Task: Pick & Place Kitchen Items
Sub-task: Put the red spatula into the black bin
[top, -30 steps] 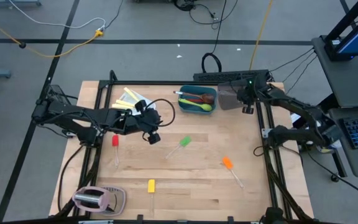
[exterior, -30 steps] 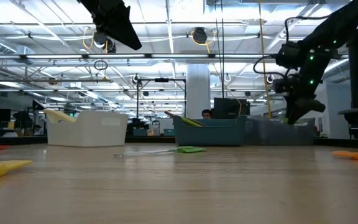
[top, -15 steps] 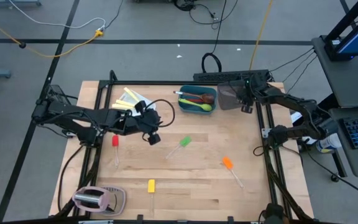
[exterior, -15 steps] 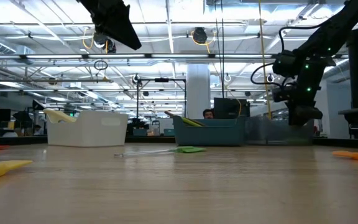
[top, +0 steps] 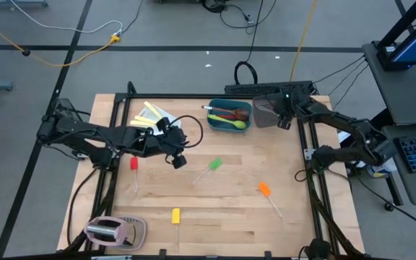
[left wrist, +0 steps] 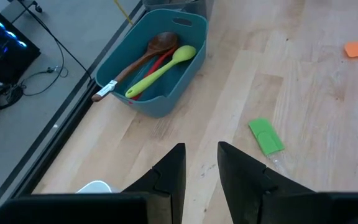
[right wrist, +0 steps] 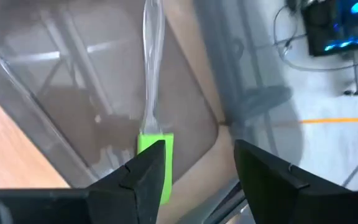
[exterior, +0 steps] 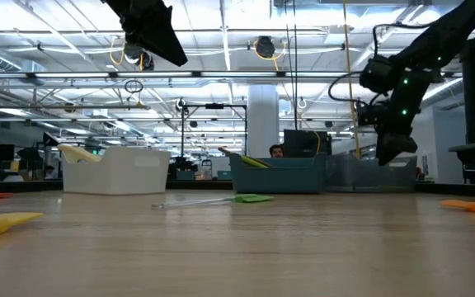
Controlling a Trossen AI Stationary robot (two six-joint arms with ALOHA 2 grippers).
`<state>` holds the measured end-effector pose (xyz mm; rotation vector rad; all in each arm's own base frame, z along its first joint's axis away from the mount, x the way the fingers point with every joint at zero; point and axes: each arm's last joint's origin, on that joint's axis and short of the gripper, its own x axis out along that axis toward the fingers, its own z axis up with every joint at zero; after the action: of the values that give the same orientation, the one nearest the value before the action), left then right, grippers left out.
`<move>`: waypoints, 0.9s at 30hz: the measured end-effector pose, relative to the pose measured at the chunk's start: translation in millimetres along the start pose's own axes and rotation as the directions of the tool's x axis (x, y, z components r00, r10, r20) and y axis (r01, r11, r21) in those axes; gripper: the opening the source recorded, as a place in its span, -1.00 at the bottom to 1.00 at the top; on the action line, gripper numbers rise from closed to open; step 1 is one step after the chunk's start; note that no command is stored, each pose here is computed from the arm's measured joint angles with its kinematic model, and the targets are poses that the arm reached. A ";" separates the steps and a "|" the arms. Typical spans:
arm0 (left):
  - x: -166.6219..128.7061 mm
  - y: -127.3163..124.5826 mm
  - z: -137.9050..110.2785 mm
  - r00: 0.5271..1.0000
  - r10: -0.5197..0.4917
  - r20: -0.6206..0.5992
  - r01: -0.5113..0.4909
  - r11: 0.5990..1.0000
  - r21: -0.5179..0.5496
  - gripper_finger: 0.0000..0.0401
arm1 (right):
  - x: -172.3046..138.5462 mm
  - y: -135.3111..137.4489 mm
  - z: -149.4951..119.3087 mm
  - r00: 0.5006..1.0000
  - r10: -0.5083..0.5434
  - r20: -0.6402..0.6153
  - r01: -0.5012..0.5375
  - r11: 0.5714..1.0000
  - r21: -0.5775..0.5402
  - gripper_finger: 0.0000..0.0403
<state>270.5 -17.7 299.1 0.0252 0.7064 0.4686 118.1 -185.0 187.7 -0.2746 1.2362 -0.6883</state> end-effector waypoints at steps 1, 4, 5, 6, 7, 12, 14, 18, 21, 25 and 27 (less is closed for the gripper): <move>0.0 0.0 0.0 1.000 0.000 0.000 0.000 1.000 0.000 -0.52 | -4.3 0.7 2.0 1.000 -0.005 0.022 0.005 1.000 0.011 -0.09; 0.0 0.0 0.0 1.000 0.000 0.000 0.000 1.000 0.000 -0.52 | -18.4 3.8 7.5 0.996 -0.021 0.083 0.017 0.998 0.054 -0.09; 0.0 0.0 0.0 1.000 0.000 0.000 0.000 1.000 0.000 -0.52 | -23.3 5.1 9.2 0.994 -0.026 0.104 0.019 0.997 0.071 -0.09; 0.0 0.0 0.0 1.000 0.000 0.000 0.000 1.000 0.000 -0.52 | -28.5 6.5 11.0 0.991 -0.031 0.127 0.020 0.996 0.088 -0.09; 0.0 0.0 0.0 1.000 0.000 0.000 0.000 1.000 0.000 -0.52 | -33.7 7.9 12.6 0.988 -0.036 0.150 0.019 0.994 0.109 -0.09; 0.0 0.0 0.0 1.000 0.000 0.000 0.000 1.000 -0.003 -0.52 | -59.1 16.7 21.3 0.959 -0.049 0.280 -0.008 0.980 0.200 -0.09; -0.1 -0.2 0.0 1.000 0.000 0.000 0.000 1.000 -0.003 -0.52 | -68.4 21.7 24.3 0.943 -0.042 0.329 -0.041 0.969 0.242 -0.09; -0.1 -0.2 0.0 1.000 0.000 0.001 0.000 1.000 -0.003 -0.52 | -83.6 33.2 30.2 0.910 -0.006 0.415 -0.138 0.939 0.315 -0.09; -0.1 -0.2 0.0 1.000 0.000 0.001 0.000 1.000 -0.003 -0.52 | -93.2 44.9 35.4 0.859 0.103 0.501 -0.300 0.895 0.330 -0.09; -0.1 -0.2 0.0 1.000 0.000 0.001 0.000 1.000 -0.006 -0.52 | -104.1 64.8 42.4 0.759 0.301 0.577 -0.533 0.797 0.286 -0.09; -0.1 -0.1 0.0 1.000 0.000 0.001 0.000 1.000 -0.022 -0.52 | -109.1 76.9 44.1 0.708 0.385 0.592 -0.605 0.763 0.228 -0.09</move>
<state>270.5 -17.8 299.1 0.0052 0.7007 0.4764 167.1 -66.0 244.4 0.2342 0.5702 -0.3292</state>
